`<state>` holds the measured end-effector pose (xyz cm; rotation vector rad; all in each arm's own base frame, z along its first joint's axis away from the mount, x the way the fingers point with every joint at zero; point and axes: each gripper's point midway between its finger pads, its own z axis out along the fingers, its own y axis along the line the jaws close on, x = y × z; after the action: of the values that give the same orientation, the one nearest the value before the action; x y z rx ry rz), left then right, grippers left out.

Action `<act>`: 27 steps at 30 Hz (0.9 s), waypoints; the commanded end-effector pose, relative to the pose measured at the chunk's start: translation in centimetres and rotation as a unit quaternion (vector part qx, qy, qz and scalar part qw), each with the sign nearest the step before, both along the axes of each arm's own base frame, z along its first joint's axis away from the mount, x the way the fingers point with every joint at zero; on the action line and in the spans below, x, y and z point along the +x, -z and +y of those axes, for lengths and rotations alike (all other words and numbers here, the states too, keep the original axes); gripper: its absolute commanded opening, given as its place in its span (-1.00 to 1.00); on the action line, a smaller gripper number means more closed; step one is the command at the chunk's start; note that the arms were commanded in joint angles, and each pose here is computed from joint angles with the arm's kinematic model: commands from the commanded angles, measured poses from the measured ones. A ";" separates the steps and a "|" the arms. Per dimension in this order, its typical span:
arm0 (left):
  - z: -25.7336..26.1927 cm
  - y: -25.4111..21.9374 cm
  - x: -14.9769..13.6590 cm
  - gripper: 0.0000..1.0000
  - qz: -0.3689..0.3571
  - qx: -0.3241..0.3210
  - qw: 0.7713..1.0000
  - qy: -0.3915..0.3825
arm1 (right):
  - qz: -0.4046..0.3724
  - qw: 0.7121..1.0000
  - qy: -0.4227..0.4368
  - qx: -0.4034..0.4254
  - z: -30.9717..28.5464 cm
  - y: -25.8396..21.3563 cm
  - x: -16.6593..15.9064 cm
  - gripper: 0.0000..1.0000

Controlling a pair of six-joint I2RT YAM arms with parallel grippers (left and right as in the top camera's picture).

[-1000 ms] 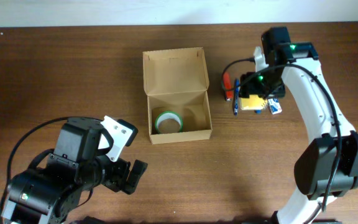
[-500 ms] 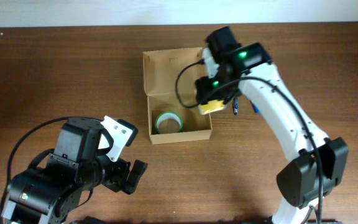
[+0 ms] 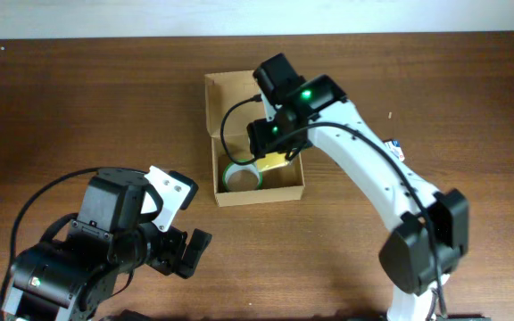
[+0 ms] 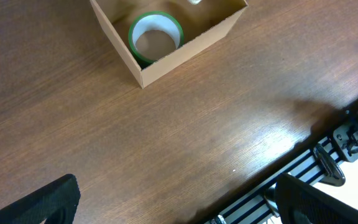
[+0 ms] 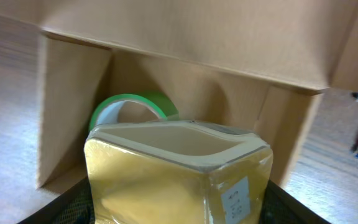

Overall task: Pack container
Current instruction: 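Carry the sticky-note pad with the right gripper into the box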

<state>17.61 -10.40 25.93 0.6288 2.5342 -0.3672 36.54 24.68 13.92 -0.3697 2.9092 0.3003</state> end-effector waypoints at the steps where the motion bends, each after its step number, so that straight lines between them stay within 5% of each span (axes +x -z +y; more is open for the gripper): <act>1: -0.2 -0.3 -0.1 0.99 -0.006 -0.004 1.000 0.011 | 0.011 0.999 0.028 -0.015 0.1 1.5 0.4 0.36; 27: -0.2 -0.3 -0.1 0.99 -0.006 -0.004 1.000 0.011 | 0.030 0.993 0.082 -0.081 -2.1 5.9 0.4 0.31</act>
<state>17.61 -10.40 25.93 0.6288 2.5342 -0.3672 36.93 22.73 8.52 -0.1557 3.0098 0.0854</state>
